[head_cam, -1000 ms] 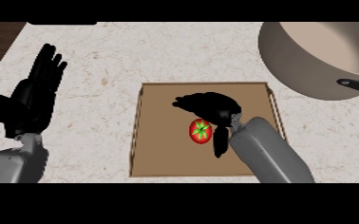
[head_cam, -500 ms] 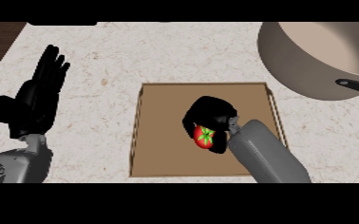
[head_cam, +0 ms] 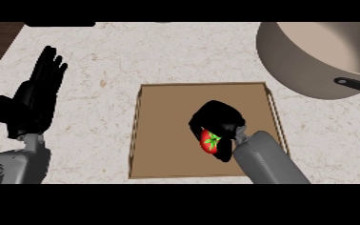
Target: Pick the tomato from the tray and place it in the pot
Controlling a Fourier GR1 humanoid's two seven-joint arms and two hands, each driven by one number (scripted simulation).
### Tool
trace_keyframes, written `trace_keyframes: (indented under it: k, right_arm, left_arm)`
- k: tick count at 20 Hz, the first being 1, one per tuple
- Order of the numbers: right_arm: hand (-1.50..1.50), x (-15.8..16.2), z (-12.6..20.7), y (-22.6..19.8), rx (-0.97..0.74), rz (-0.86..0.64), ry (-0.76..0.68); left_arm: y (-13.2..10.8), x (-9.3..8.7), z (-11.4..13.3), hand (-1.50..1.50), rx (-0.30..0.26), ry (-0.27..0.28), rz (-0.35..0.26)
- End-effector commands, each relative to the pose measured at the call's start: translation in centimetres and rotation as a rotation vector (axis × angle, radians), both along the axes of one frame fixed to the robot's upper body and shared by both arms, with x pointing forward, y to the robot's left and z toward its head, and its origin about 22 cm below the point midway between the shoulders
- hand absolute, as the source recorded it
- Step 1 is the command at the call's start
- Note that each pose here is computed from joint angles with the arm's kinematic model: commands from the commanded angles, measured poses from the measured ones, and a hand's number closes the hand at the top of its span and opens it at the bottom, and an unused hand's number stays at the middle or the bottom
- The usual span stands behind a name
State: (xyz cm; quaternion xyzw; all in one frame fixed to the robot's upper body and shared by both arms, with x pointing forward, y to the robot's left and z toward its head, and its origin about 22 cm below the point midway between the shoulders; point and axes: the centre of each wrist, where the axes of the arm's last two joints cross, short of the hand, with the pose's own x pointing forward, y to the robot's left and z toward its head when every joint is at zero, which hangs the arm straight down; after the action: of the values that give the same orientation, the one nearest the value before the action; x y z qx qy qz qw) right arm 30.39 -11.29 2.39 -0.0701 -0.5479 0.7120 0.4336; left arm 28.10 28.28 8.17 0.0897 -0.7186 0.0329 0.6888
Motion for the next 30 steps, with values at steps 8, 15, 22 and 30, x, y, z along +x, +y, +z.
trace_keyframes:
  k: [8,15,22,30]
  right_arm:
    - [1.5,-6.5,5.5,-5.7,0.213,-0.379,-0.146]
    - [1.5,-7.7,12.3,-8.4,0.53,-0.649,-0.453]
    - [1.5,-6.7,15.5,-13.6,0.603,-0.819,-0.605]
    - [1.5,-3.1,16.8,-18.8,0.692,-0.92,-0.543]
  left_arm:
    - [0.0,-0.6,-0.6,0.0,0.001,0.009,0.016]
    - [-0.1,-0.9,0.0,0.0,0.022,-0.012,0.021]
    - [-0.5,0.0,-0.2,0.0,-0.001,-0.002,0.002]
    - [1.0,-0.7,0.2,0.0,0.005,-0.002,-0.008]
